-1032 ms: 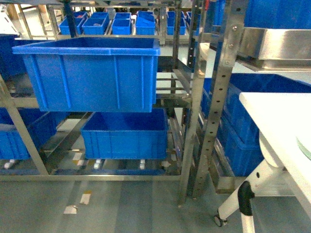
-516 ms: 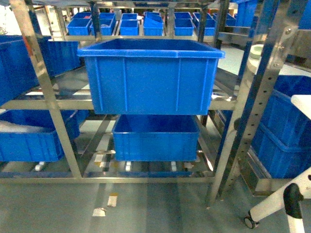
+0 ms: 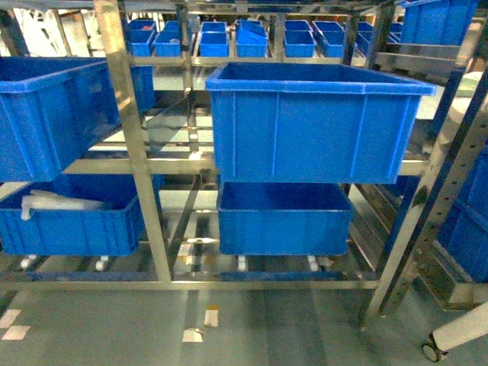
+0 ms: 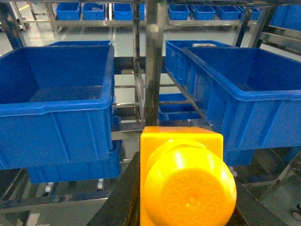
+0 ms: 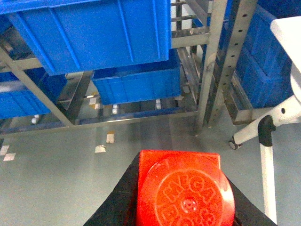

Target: Sort and place red and yellow blocks in left bins

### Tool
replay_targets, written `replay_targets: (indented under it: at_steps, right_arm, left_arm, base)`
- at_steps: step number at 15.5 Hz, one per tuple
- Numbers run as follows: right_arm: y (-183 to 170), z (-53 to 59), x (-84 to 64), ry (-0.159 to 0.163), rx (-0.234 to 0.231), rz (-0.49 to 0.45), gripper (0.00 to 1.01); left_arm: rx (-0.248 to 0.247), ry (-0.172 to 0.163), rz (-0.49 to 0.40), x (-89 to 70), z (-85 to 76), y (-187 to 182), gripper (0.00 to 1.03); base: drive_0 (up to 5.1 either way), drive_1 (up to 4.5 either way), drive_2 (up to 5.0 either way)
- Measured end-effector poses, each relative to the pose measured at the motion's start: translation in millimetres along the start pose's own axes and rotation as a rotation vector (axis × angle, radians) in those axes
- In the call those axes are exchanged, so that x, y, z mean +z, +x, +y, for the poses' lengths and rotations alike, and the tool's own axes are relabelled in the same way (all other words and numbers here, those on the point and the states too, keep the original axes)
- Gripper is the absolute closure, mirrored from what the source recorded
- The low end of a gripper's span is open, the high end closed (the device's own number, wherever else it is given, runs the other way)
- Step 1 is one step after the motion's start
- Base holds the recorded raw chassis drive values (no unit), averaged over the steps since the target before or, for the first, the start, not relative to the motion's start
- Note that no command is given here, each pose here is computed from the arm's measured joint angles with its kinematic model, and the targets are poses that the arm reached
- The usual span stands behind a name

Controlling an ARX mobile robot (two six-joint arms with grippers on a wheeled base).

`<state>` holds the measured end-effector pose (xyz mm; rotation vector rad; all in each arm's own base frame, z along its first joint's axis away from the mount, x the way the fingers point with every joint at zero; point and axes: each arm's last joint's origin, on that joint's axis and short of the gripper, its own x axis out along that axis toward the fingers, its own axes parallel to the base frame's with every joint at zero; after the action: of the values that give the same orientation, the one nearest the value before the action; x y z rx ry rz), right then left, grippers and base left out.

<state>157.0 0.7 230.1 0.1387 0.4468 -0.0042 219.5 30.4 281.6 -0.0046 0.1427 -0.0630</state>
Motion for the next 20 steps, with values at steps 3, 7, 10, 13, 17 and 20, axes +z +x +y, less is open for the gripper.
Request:
replay_targets:
  at_steps: [3, 7, 10, 13, 17, 20]
  right_arm:
    - [-0.1, 0.0, -0.1, 0.0, 0.0, 0.001, 0.74]
    - [-0.1, 0.0, 0.1, 0.0, 0.0, -0.002, 0.74]
    - [-0.1, 0.0, 0.1, 0.0, 0.0, -0.001, 0.74]
    - [0.3, 0.2, -0.2, 0.0, 0.005, 0.003, 0.74]
    - [-0.7, 0.3, 0.2, 0.0, 0.007, -0.003, 0.74]
    - [-0.9, 0.3, 0.2, 0.0, 0.007, -0.003, 0.74]
  left_arm:
    - [0.0, 0.0, 0.0, 0.0, 0.0, 0.0, 0.76]
    - [0.002, 0.001, -0.003, 0.3, 0.1, 0.0, 0.76]
    - [0.001, 0.0, 0.0, 0.0, 0.0, 0.0, 0.76]
    - [0.002, 0.0, -0.001, 0.1, 0.2, 0.0, 0.76]
    - [-0.001, 0.0, 0.004, -0.5, -0.2, 0.4, 0.76]
    - [-0.001, 0.002, -0.008, 1.2, -0.3, -0.8, 0.76]
  base:
    - [-4.8, 2.64, 2.6]
    - [-5.1, 2.34, 2.3]
    - [-5.0, 2.45, 2.5]
    - [-1.7, 0.83, 0.8]
    - [0.0, 1.09, -1.1]
    - [0.1, 4.4, -4.3]
